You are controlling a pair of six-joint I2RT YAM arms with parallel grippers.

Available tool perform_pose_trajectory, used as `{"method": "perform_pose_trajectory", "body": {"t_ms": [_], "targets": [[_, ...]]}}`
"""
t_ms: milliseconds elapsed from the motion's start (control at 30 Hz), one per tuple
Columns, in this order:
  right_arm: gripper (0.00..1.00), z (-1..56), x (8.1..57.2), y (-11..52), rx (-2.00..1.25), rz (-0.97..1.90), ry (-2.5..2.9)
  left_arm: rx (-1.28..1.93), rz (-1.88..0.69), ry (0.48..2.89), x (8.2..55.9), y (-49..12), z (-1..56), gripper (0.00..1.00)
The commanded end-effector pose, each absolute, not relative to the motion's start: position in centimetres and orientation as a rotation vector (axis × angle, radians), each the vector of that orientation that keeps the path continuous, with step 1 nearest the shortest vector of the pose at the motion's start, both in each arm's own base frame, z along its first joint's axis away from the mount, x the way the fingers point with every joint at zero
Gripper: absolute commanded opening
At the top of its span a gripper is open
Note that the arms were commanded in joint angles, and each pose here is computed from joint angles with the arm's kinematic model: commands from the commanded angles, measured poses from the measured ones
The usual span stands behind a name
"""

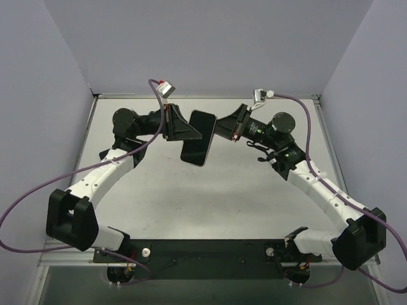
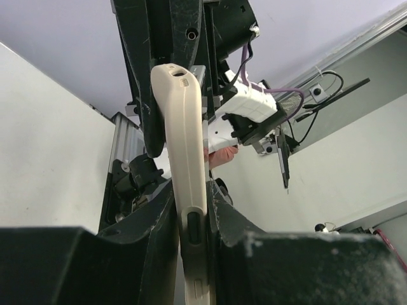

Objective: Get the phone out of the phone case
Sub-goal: Remove the phone case from the phone.

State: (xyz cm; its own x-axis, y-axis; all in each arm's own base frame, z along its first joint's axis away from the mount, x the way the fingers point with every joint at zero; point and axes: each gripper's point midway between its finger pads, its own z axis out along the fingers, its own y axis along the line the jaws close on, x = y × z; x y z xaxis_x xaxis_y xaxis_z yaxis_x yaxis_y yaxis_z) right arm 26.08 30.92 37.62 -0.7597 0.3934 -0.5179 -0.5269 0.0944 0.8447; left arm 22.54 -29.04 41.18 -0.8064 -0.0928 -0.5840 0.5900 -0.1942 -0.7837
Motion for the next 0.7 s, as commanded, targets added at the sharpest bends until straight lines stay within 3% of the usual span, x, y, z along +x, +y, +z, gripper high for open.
{"method": "perform_pose_trajectory", "body": {"t_ms": [0,233,367,433,467,567,600,667], "targets": [[0.0,21.7,17.8,33.2,-0.231,1.809,2.44,0.447,-1.944,1.117,24.3,-27.6,48.7,0.0],[0.0,19.8,19.8,32.9,-0.071,1.763,2.432,0.324,-2.039,1.264,27.7,-29.0,41.1,0.0],[0.0,16.9,21.3,31.9,0.045,1.708,2.464,0.298,-2.059,1.38,28.9,-29.9,36.3,0.1],[0.0,14.8,21.8,30.8,0.121,1.675,2.491,0.245,-2.058,1.472,29.6,-30.3,32.9,0.21],[0.0,14.1,22.0,30.3,0.147,1.655,2.502,0.239,-2.04,1.5,29.8,-30.4,31.6,0.35],[0.0,11.7,22.2,28.6,0.192,1.571,2.552,0.184,-2.016,1.604,30.2,-30.7,27.7,0.57],[0.0,11.4,22.3,28.2,0.201,1.552,2.563,0.183,-2.014,1.63,30.0,-30.9,26.8,0.81],[0.0,10.6,22.6,27.1,0.247,1.506,2.591,0.21,-2.003,1.681,29.6,-31.4,25.1,0.87]]}}
